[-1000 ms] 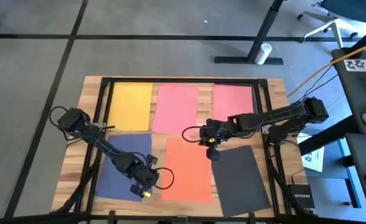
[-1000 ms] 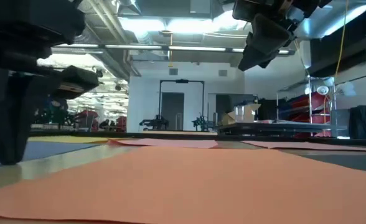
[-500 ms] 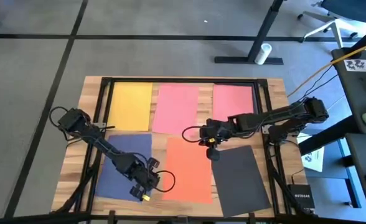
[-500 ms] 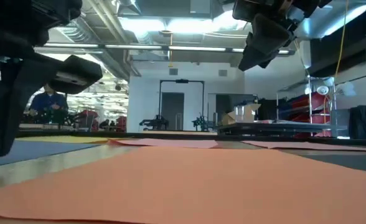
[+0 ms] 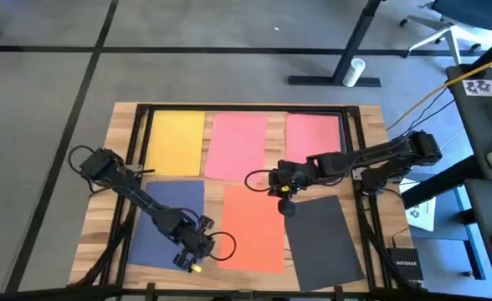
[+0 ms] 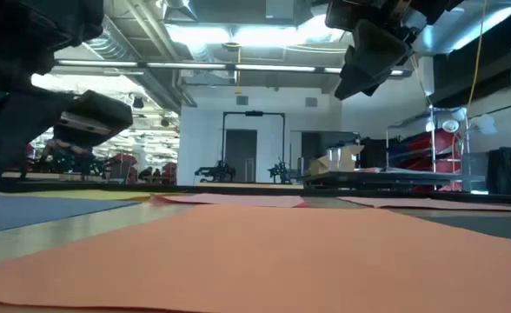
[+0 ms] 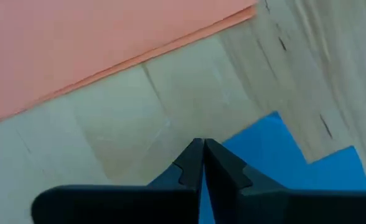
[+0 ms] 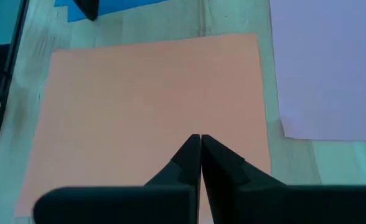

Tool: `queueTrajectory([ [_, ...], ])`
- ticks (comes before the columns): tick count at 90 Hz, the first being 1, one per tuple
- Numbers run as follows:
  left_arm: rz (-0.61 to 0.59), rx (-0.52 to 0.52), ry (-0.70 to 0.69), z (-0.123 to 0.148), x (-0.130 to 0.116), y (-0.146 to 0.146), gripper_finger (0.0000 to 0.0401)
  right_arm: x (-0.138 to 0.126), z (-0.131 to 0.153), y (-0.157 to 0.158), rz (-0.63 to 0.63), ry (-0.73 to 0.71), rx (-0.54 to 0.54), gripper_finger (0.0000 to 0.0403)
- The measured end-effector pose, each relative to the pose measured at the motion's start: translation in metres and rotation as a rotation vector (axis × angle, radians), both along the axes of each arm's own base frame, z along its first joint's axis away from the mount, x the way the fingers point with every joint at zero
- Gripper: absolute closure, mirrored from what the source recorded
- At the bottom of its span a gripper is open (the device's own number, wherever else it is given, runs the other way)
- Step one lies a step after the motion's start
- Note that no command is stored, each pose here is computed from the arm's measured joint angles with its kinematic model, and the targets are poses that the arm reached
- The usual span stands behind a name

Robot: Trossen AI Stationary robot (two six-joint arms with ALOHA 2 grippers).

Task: Organize paper
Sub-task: Stack the violet paper on top of the violet paper

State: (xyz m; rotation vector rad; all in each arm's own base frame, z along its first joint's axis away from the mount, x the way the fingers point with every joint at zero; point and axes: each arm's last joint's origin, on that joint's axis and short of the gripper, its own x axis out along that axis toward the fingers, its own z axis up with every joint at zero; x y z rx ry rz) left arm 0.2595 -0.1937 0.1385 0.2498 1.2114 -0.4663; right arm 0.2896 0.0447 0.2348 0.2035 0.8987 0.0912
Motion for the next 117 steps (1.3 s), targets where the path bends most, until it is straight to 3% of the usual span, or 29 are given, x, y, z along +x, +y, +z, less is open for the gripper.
queueTrajectory([
  [53, 0.028, -0.041, 0.059, 0.005, -0.028, -0.026, 0.0401, 0.0, 0.0, 0.0, 0.007, 0.002, 0.008, 0.0402],
  [84, 0.033, -0.074, 0.01, 0.023, -0.015, -0.031, 0.0401, 0.0, 0.0, 0.0, 0.013, 0.001, 0.003, 0.0402],
  [105, 0.122, 0.138, -0.01, 0.023, -0.009, -0.009, 0.0401, 0.0, 0.0, -0.001, 0.002, -0.005, -0.029, 0.0402],
  [117, 0.284, 0.146, -0.008, 0.017, 0.004, 0.016, 0.0401, 0.0, 0.0, -0.001, -0.025, -0.01, -0.065, 0.0402],
])
